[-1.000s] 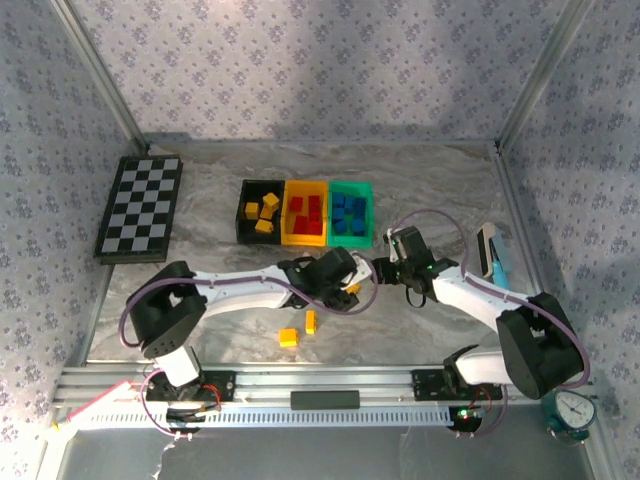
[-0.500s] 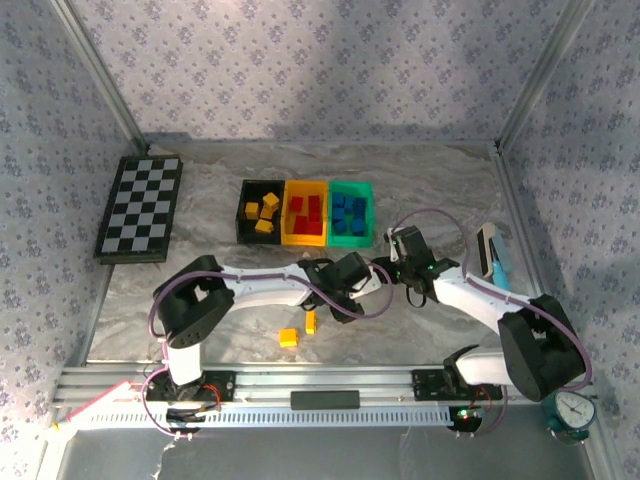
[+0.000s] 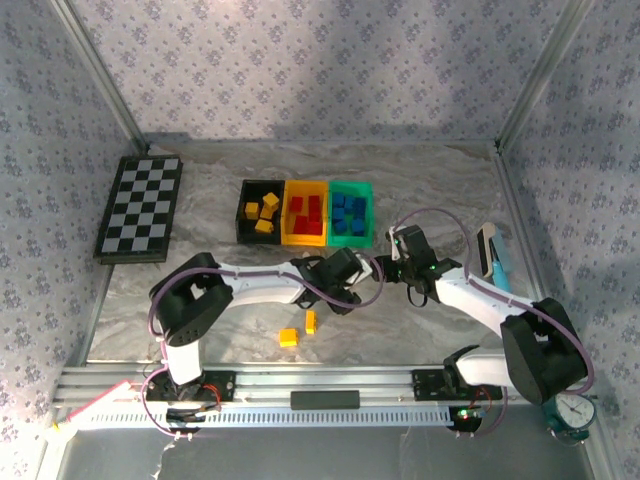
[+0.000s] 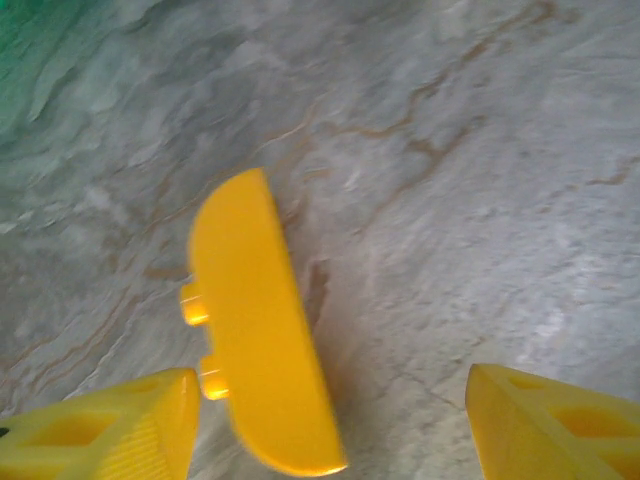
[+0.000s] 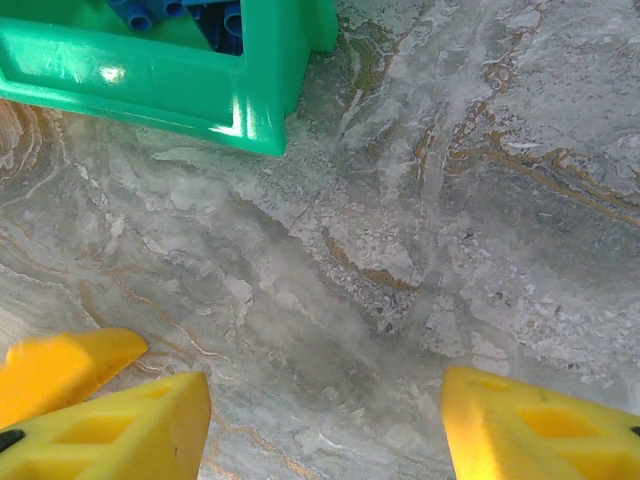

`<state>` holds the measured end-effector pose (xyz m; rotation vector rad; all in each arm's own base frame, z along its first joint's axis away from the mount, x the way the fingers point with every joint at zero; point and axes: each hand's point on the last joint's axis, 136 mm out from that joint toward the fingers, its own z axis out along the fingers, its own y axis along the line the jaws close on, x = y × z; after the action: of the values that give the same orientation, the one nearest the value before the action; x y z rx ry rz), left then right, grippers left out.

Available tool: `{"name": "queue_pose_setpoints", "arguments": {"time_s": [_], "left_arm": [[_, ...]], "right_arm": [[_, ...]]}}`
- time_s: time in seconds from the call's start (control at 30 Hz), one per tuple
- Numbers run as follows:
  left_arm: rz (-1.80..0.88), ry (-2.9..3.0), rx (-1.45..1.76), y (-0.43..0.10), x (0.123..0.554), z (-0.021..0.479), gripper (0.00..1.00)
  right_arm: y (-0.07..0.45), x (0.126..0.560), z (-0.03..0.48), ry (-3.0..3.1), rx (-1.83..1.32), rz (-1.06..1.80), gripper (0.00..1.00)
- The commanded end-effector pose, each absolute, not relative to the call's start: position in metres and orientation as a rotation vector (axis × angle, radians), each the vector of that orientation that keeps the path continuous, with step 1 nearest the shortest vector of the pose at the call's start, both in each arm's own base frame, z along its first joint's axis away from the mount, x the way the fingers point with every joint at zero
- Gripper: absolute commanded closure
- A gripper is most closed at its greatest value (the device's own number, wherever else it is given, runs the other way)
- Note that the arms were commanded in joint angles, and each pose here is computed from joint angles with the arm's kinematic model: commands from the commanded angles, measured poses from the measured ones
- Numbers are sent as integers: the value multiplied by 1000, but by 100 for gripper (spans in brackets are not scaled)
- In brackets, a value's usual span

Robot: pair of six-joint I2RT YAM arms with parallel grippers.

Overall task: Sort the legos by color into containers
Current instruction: Pick up the lego from the center of the table.

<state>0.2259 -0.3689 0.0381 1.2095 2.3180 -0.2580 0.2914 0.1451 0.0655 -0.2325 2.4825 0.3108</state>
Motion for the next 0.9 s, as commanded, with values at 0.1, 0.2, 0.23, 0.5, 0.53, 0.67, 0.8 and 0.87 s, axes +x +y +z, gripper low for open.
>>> {"name": "queue_pose_setpoints", "arguments": {"time_s": [0.1,0.2,0.23,0.5,0.53,0.67,0.8,0.87], "left_arm": [[-320,2353,998,-368,242,57,30],[-359,2369,962,-367,245,55,30],[-351,2374,951,-364,247,54,30],[-215,2436,837,-341,268,43,35],[-209,2445,829,-340,270,42,35],[-234,2446,820,-341,269,41,37],[-230,2454,822,-342,269,39,41],[-236,2449,819,-342,269,41,44]], "right_arm": [[142,293,69,2478,-211,304,36],[142,293,67,2489,-208,303,36],[143,292,68,2487,-212,309,36],[144,293,68,2485,-213,314,36],[143,293,68,2483,-213,315,36],[142,294,65,2495,-209,301,36],[144,294,67,2486,-214,311,36],[142,294,65,2492,-209,301,36]]}}
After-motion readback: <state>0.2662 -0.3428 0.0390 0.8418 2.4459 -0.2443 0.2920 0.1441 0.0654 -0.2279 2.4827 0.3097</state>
